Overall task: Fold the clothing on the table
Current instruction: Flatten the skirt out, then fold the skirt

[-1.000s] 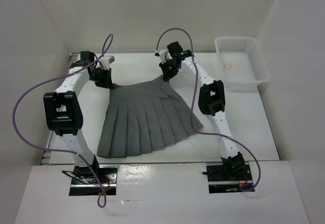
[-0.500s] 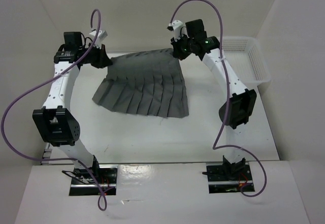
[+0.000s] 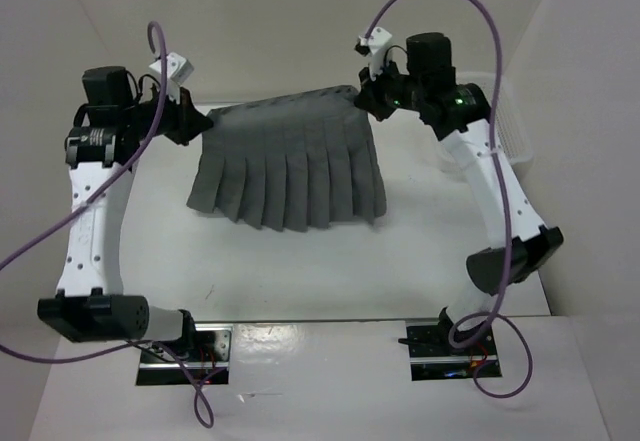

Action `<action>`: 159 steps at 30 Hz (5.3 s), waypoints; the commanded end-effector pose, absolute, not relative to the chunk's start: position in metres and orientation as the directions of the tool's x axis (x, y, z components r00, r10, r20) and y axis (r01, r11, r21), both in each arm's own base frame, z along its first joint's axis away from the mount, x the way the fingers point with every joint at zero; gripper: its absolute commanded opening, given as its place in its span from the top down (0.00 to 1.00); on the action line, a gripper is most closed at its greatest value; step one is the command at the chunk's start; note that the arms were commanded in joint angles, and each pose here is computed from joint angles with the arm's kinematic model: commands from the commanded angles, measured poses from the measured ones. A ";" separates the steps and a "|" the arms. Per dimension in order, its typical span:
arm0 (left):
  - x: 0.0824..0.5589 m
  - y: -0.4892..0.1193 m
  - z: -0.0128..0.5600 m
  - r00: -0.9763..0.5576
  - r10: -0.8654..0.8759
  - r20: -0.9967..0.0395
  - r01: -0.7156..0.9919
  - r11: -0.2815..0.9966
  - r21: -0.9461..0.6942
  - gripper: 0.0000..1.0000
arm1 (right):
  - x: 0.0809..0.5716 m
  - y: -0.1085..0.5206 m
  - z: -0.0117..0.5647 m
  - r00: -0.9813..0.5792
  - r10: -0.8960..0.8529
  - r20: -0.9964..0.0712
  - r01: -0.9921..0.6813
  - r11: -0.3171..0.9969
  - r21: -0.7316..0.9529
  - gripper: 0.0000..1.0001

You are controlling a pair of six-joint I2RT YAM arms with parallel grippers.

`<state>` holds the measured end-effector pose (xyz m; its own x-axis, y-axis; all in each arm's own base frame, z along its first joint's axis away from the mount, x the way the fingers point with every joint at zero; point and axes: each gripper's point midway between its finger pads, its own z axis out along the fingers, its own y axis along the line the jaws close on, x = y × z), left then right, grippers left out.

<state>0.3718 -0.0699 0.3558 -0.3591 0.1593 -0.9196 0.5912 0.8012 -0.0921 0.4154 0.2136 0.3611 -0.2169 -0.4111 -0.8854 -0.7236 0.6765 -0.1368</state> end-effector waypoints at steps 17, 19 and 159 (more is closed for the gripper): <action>0.237 -0.082 0.461 -0.008 0.231 -0.973 0.599 0.780 0.181 0.93 | 0.296 0.189 0.492 0.086 -0.277 -0.957 -0.761 0.602 -0.242 1.00; 0.240 -0.083 0.454 -0.028 0.233 -0.972 0.613 0.772 0.168 0.92 | 0.295 0.190 0.490 0.079 -0.278 -0.957 -0.768 0.595 -0.236 1.00; 0.488 -0.040 0.106 -0.748 0.174 -0.640 0.386 0.899 -0.206 0.21 | 0.414 0.205 0.175 -0.552 -0.534 -0.641 -0.613 0.781 -0.122 0.08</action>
<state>0.4736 -0.0295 0.0953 -0.7853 0.1430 -0.6024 0.3139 0.9306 -0.1883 0.4070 0.2297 0.1636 -0.5520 -0.5478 -0.6287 -0.6432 0.7595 -0.0969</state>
